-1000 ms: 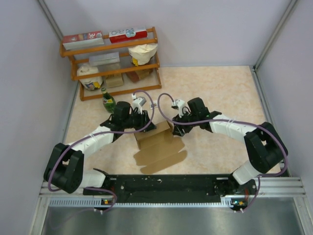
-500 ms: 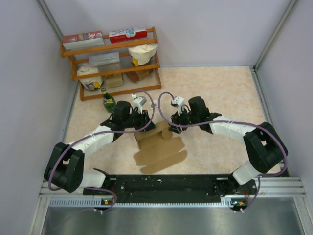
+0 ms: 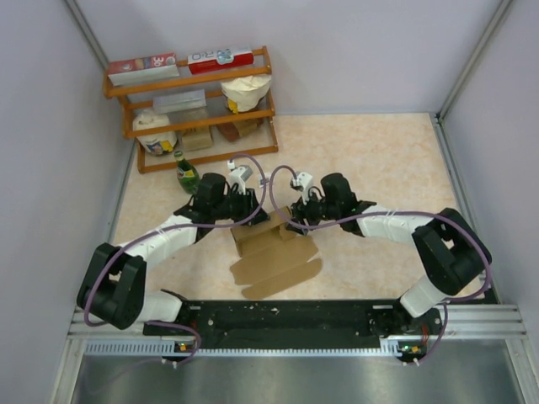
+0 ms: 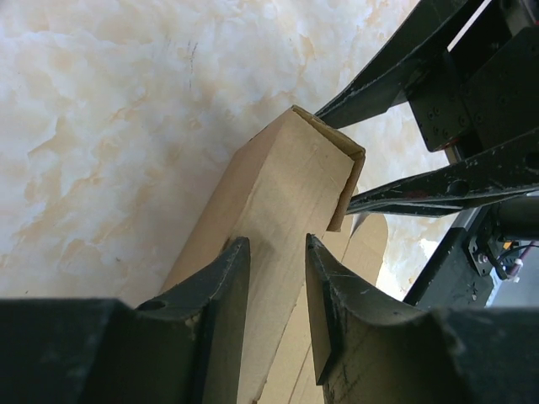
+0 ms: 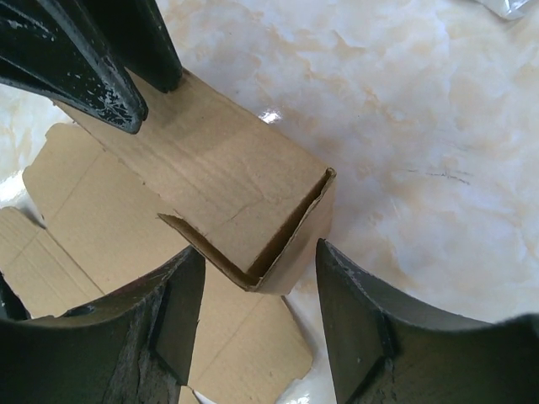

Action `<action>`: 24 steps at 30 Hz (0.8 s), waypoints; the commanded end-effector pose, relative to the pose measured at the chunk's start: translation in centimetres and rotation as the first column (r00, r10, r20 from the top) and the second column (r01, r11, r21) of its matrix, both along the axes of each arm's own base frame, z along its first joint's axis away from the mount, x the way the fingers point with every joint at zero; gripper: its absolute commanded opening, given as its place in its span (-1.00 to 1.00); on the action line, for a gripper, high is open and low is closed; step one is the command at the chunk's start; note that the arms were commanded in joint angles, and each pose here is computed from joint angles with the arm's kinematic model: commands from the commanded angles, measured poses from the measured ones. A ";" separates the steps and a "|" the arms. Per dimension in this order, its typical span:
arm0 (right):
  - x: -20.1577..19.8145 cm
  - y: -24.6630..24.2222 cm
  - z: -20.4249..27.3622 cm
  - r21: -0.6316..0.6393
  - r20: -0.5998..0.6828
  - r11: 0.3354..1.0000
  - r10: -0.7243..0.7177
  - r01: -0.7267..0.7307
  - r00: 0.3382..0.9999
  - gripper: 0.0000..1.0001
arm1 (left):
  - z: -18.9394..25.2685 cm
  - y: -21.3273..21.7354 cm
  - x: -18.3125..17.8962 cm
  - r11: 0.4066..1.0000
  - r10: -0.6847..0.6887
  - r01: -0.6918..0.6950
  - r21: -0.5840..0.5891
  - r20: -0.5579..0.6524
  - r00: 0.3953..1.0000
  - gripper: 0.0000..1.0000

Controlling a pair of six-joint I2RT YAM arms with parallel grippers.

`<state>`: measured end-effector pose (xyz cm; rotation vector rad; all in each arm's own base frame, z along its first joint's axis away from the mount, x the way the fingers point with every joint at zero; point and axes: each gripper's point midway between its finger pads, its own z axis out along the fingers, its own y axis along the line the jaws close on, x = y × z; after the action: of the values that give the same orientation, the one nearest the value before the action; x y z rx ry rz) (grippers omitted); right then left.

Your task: Fold the paper box

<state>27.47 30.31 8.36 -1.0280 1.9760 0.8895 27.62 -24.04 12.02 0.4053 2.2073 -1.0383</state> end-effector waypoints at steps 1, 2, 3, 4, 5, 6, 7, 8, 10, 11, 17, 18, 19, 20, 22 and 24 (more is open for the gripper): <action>0.0 0.9 0.5 0.041 0.053 0.999 -0.007 0.005 0.999 0.09 | 0.6 -0.6 0.5 1.000 -0.010 0.010 -0.015 0.009 1.000 -0.24; -0.1 0.8 0.4 0.042 0.057 0.999 -0.013 0.011 0.998 0.09 | 0.6 -0.7 0.5 1.000 -0.012 0.012 -0.015 0.010 1.000 -0.24; -0.1 0.8 0.2 0.039 0.060 0.999 -0.018 0.016 0.998 0.08 | 0.7 -0.7 0.5 1.000 -0.010 0.010 -0.017 0.010 1.000 -0.25; -0.1 0.7 0.1 0.039 0.063 0.999 -0.027 0.024 0.998 0.08 | 0.7 -0.7 0.5 1.000 -0.011 0.011 -0.017 0.010 1.000 -0.25; -0.1 0.6 0.0 0.037 0.070 0.999 -0.037 0.035 0.997 0.08 | 0.7 -0.7 0.5 1.000 -0.010 0.010 -0.018 0.009 1.000 -0.25; -0.1 0.6 -0.2 0.038 0.076 0.998 -0.044 0.041 0.996 0.08 | 0.6 -0.7 0.5 1.000 -0.011 0.012 -0.019 0.008 1.000 -0.25; 0.0 0.6 -0.2 0.041 0.083 0.998 -0.055 0.052 0.995 0.08 | 0.5 -0.7 0.5 1.000 -0.011 0.011 -0.018 0.004 1.000 -0.25; 0.1 0.5 -0.1 0.048 0.091 0.997 -0.066 0.062 0.994 0.07 | 0.6 -0.8 0.5 1.000 -0.014 0.014 -0.020 0.007 1.000 -0.25; 0.2 0.5 -0.1 0.063 0.111 0.995 -0.080 0.074 0.991 0.07 | 0.6 -0.8 0.5 1.000 -0.015 0.015 -0.022 0.002 1.000 -0.25; 0.3 0.6 0.1 0.086 0.105 0.992 -0.101 0.092 0.989 0.07 | 0.6 -0.8 0.4 1.000 -0.014 0.014 -0.024 0.001 1.000 -0.25; 0.7 0.9 0.7 0.130 0.120 0.986 -0.120 0.105 0.985 0.07 | 0.8 -1.0 0.5 0.999 -0.020 0.020 -0.030 -0.003 1.000 -0.25; 0.6 1.0 0.7 0.133 0.120 0.986 -0.119 0.102 0.986 0.07 | 0.9 -1.1 0.5 0.999 -0.021 0.021 -0.034 -0.003 1.000 -0.25; 0.6 1.1 0.8 0.138 0.121 0.986 -0.114 0.097 0.986 0.07 | 1.1 -1.2 0.5 0.999 -0.026 0.025 -0.039 -0.003 1.000 -0.25; 0.6 1.2 0.9 0.143 0.122 0.985 -0.112 0.094 0.986 0.07 | 1.2 -1.2 0.6 0.999 -0.024 0.024 -0.042 -0.005 1.000 -0.24; 0.6 1.4 1.0 0.147 0.121 0.985 -0.106 0.088 0.987 0.07 | 1.4 -1.4 0.5 0.998 -0.032 0.032 -0.049 -0.004 0.999 -0.24; 0.6 1.6 1.0 0.146 0.120 0.986 -0.100 0.082 0.988 0.07 | 1.4 -1.3 0.5 0.998 -0.031 0.031 -0.050 -0.007 0.999 -0.24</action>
<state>27.57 30.24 6.91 -0.8857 1.9170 0.8392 27.77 -24.52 12.13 0.3871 2.2223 -1.0727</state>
